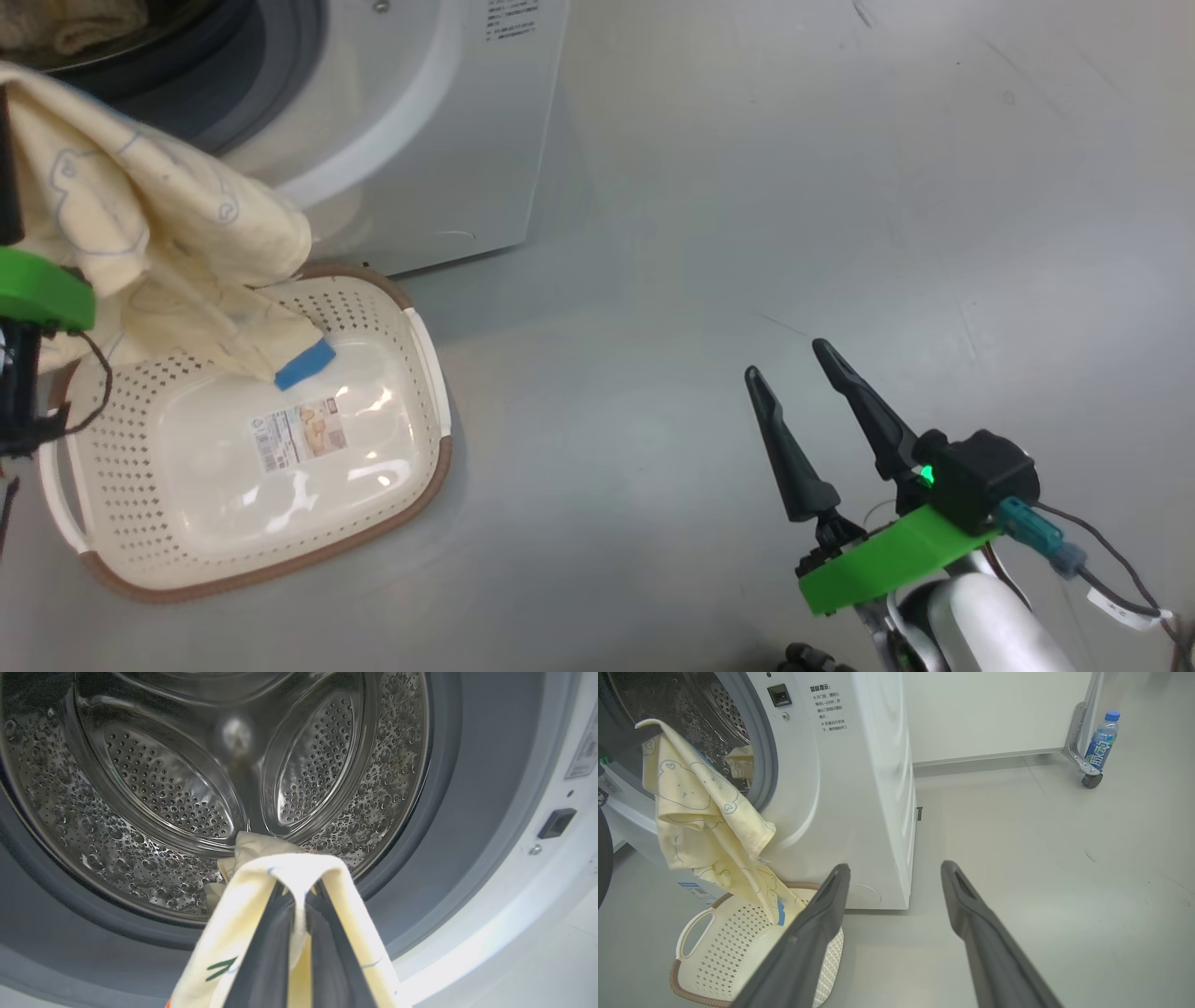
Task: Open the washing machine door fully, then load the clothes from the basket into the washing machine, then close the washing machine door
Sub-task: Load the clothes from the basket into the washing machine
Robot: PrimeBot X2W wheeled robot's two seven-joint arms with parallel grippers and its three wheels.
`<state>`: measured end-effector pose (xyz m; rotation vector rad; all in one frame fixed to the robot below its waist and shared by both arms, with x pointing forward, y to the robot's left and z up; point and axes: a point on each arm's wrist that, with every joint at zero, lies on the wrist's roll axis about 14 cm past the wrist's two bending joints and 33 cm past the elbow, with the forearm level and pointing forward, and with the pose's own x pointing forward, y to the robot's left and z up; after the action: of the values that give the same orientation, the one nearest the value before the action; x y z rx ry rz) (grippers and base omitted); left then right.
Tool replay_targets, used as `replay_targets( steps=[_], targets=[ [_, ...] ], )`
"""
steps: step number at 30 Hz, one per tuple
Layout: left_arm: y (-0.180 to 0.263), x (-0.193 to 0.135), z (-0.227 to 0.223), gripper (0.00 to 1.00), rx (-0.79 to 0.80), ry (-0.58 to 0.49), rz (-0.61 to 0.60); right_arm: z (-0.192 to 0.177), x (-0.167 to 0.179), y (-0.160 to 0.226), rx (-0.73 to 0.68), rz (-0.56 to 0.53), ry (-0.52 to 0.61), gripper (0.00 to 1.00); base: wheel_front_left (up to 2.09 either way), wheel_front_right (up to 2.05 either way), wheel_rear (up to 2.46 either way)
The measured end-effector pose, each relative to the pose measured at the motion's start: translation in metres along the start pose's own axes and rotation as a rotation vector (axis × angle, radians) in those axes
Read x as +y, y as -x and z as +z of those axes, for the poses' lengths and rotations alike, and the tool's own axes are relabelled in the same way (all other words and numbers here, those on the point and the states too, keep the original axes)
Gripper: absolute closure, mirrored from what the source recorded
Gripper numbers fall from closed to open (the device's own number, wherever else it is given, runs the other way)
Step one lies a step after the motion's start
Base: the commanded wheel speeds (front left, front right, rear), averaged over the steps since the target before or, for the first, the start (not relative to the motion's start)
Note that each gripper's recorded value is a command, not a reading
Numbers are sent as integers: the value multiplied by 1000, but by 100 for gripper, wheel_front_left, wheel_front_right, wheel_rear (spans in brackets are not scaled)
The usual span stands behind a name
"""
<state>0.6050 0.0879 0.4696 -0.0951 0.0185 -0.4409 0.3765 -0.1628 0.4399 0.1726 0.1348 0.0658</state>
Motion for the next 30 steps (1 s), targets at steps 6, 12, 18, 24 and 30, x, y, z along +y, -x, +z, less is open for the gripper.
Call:
replay_targets(
  steps=[6,12,18,24,30],
  targets=[
    [-33,-5,14,100,-10,-26,-42,-1,-4,2,5,-19,-10,0,0,0,0],
    [-60,3,13,100,15,-40,-42,-6,-12,3,23,-46,-11,0,0,0,0],
    [-83,13,4,100,56,-32,-25,-16,-12,1,55,-52,-22,0,0,0,0],
    [-102,16,-16,100,107,-33,-28,-30,-12,-2,96,-57,-42,0,0,0,0],
    [-119,16,-35,100,149,-49,-49,-44,-10,-5,136,-56,-61,0,0,0,0]
  ],
)
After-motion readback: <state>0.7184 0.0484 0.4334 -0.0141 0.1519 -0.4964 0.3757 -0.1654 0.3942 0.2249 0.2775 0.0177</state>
